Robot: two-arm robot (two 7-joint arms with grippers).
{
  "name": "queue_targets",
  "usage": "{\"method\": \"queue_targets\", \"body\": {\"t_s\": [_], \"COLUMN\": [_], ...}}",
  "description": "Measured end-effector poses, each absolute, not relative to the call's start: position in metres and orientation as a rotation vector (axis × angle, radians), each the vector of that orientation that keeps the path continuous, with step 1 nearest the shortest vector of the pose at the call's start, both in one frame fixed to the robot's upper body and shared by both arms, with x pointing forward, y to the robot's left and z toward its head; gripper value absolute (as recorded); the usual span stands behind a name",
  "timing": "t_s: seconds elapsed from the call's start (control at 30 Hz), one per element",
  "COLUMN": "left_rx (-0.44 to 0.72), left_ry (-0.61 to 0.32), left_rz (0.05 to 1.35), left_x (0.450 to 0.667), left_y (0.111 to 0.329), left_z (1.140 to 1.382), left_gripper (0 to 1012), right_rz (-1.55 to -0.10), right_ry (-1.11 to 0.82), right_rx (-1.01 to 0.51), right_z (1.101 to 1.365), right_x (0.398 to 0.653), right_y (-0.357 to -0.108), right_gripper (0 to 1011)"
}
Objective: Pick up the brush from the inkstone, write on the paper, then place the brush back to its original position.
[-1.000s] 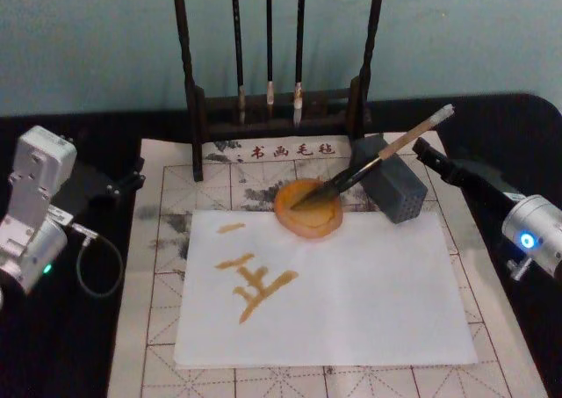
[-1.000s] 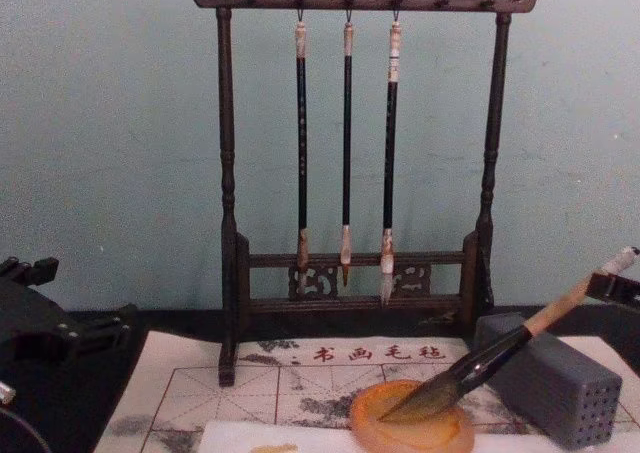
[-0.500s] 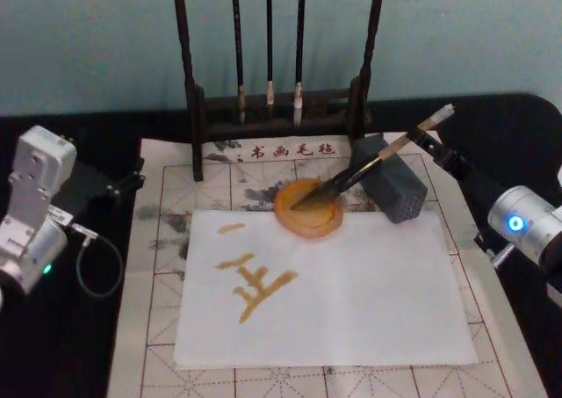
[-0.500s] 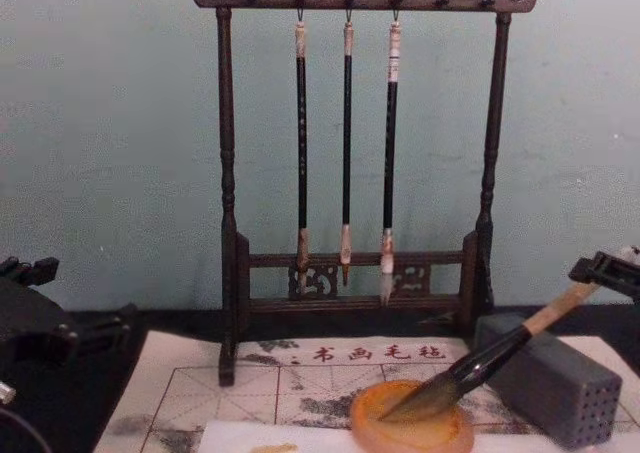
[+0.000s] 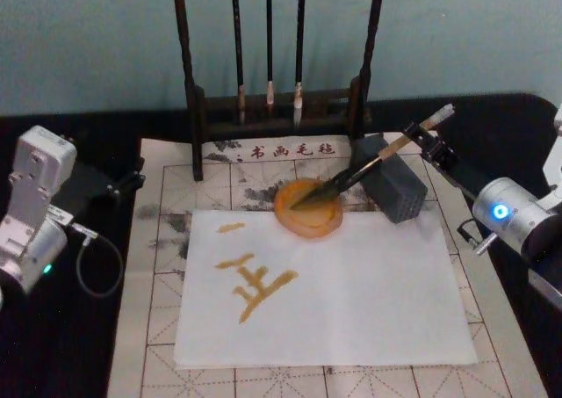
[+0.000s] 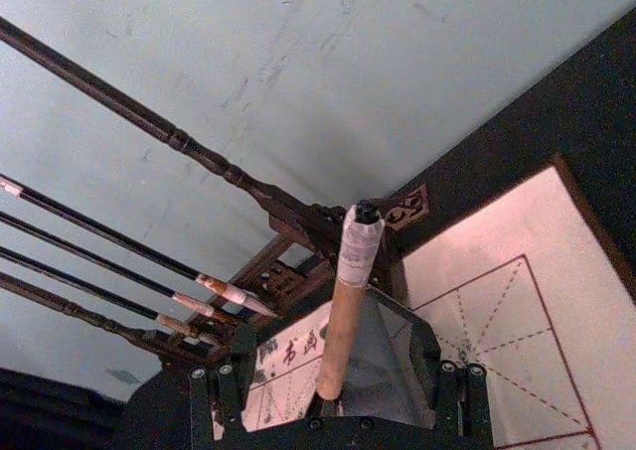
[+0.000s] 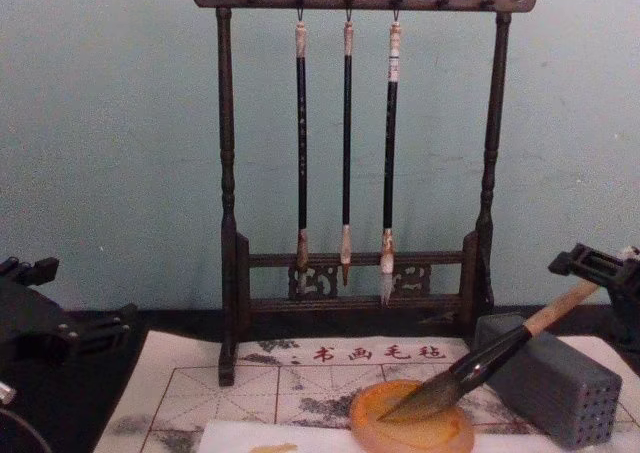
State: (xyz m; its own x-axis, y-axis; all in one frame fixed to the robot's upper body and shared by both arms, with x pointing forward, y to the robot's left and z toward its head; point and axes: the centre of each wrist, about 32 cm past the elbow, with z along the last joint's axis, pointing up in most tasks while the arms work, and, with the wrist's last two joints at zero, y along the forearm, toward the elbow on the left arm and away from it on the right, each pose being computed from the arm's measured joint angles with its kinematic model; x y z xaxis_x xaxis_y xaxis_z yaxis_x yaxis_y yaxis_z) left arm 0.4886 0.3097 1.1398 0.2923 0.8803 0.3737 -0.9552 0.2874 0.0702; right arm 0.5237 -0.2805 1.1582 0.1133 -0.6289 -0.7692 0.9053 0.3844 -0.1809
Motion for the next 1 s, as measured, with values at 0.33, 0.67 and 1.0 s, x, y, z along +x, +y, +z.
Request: {"method": "queue_targets", "body": {"t_s": [0.33,0.67,1.0], "left_rx": [0.305,0.305,0.304], "left_ry": [-0.285,-0.285,-0.285], "left_rz": [1.248,1.248,1.248], "left_x": [0.489,0.489,0.489], "left_y": [0.310,0.310,0.310], "left_z": [1.140,1.140,1.140], "left_gripper": [1001,1001,1001], "right_rz": [-1.153,-1.150,-1.148], "right_ry": [0.896,0.893,0.895], "right_rx": [0.386,0.394,0.400], "right_z": [1.158,1.157,1.156], "right_x": [0.533,0.541,0.545], "right_y": [-0.274,-0.270,-0.268], "right_gripper": [1002,1002,1003]}}
